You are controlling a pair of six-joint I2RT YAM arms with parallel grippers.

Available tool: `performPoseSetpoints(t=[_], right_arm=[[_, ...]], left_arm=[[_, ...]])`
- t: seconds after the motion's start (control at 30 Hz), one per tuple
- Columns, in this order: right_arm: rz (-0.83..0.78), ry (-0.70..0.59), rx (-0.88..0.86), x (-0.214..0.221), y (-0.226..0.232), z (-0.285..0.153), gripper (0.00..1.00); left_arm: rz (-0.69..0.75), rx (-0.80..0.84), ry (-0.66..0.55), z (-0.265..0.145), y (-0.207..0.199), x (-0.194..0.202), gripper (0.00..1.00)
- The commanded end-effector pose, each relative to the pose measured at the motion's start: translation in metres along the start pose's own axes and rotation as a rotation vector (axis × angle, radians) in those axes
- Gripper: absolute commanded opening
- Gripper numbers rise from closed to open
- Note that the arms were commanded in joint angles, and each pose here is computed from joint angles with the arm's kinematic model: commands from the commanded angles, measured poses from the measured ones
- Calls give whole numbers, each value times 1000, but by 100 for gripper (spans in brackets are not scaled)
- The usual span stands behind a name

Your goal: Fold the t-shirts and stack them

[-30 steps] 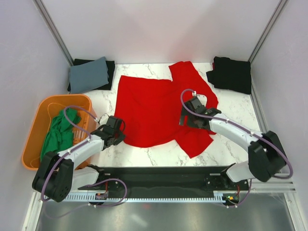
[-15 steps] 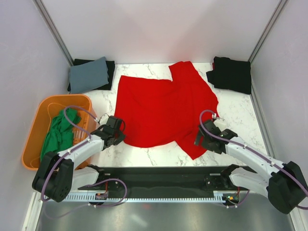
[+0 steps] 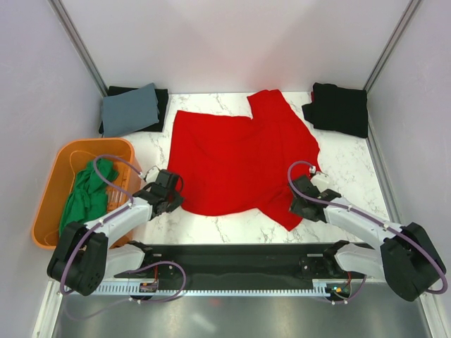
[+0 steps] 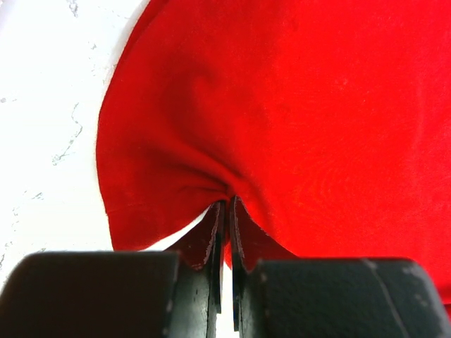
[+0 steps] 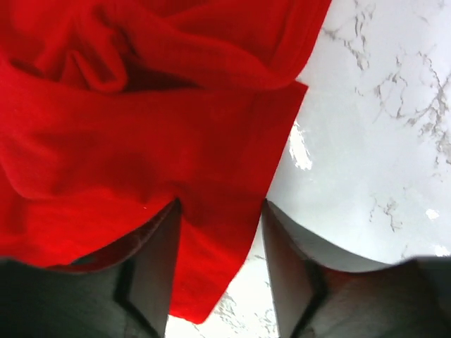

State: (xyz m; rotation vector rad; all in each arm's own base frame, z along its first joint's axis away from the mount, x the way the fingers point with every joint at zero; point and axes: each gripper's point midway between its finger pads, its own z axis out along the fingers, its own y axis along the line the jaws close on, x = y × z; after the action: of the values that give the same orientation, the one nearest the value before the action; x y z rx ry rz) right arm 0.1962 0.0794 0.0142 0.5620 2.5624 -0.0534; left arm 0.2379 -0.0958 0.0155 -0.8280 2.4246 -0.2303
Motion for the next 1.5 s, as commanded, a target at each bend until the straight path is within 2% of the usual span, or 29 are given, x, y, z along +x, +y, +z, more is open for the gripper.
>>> performPoseSetpoints(t=[0.0, 0.1, 0.2, 0.23, 0.27, 0.33, 0.43, 0.63, 0.8, 0.93, 1.07, 1.2, 1.47], right_arm=[[22, 13, -53, 6, 9, 7, 55], [25, 11, -77, 8, 10, 5, 33], [21, 17, -99, 10, 10, 2, 17], [23, 20, -103, 11, 9, 0, 4], [28, 25, -109, 11, 10, -2, 0], [28, 55, -100, 16, 5, -8, 0], [47, 87, -117, 19, 2, -27, 0], [116, 114, -279, 15, 10, -83, 0], [101, 141, -300, 16, 5, -104, 0], [106, 96, -348, -5, 12, -131, 0], [78, 43, -349, -31, 20, -150, 0], [46, -35, -301, -61, 27, -156, 0], [-55, -98, -261, -108, 66, -149, 0]], left_arm=[[48, -66, 59, 4, 23, 18, 8], [48, -69, 58, 5, 24, 18, 8], [48, -66, 59, 4, 23, 18, 8], [47, -68, 59, 4, 23, 18, 7], [49, -66, 64, 4, 23, 19, 6], [58, -69, 73, -1, 24, 19, 2], [40, 18, 54, -18, 12, 13, 2], [10, 109, 32, -63, 10, 6, 2], [16, 178, 41, -93, 4, 3, 2], [38, 196, 64, -106, -7, -2, 2], [79, 215, 14, -126, -22, -24, 2], [158, 174, 10, -126, -30, -37, 2], [280, 79, 8, -105, -48, -59, 2]])
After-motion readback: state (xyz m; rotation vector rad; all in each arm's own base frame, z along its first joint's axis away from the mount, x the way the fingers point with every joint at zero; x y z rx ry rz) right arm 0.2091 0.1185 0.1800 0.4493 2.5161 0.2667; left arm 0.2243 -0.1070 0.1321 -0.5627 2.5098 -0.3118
